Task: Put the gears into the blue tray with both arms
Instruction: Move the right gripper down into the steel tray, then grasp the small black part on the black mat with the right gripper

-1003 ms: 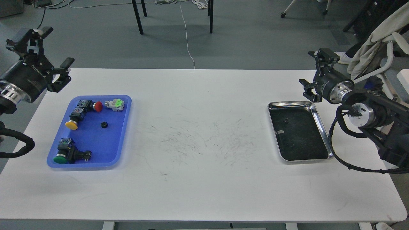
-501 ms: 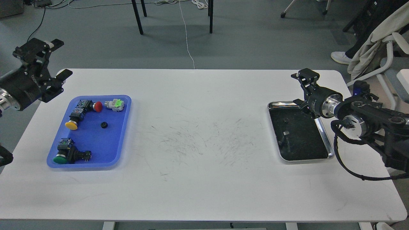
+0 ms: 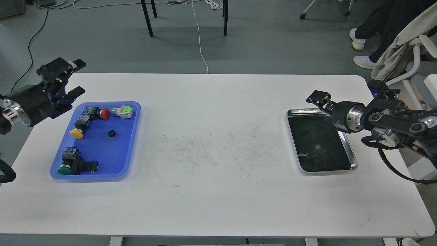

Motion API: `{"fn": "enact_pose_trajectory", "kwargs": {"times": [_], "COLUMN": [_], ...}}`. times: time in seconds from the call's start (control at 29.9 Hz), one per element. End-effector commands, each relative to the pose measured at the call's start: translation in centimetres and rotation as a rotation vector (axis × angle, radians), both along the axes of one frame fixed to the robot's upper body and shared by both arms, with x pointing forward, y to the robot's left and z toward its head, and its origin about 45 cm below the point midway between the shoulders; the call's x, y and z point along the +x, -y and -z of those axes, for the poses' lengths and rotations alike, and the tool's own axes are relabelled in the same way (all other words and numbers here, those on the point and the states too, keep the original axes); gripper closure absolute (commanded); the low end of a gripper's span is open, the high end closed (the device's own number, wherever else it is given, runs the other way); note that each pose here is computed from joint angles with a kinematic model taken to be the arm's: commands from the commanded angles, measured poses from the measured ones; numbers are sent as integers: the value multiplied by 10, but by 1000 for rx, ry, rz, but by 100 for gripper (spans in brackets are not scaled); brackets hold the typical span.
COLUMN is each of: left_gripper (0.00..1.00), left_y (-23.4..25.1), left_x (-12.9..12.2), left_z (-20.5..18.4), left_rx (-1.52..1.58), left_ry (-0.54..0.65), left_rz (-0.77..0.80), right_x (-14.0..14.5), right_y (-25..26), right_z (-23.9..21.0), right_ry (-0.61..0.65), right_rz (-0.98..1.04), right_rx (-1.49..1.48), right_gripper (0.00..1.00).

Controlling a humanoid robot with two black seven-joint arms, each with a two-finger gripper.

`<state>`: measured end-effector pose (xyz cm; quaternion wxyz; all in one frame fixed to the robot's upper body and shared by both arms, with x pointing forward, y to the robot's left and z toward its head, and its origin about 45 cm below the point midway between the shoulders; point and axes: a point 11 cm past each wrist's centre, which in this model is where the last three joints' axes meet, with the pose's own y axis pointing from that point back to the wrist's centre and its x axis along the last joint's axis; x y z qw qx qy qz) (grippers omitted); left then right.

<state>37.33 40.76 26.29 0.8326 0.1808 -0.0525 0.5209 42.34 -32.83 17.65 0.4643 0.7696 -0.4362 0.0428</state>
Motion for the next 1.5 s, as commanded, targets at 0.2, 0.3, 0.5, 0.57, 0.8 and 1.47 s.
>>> {"fn": "enact_pose_trajectory", "kwargs": {"times": [0.2,0.3,0.5,0.57,0.8,1.47], "left_gripper": [1,1,1,1,1,1], "left_y": [19,21,21,24,26,25], "left_x": [11,13,23,25,27,28], "left_z": [18,20,28,30,34,34], "left_rx": [-9,-11,-2,-6,-8,-5], "left_ry": [-3,-3,1,2,2,5], "left_rz": [10,12,-5,-3,-6,-14], "right_x": [2,0,-6,-8,-3,-12], "right_y": [0,2,9,11,17,-7], "right_z": [-2,-1,9,13,25,50], "right_ry": [20,23,18,13,5,-31], "right_rz": [-114,-158,-277,-315,-360,-450], "right_rx": [-137,-193,-335,-377,-476,-486], "right_gripper": [5,5,11,13,16,30]}}
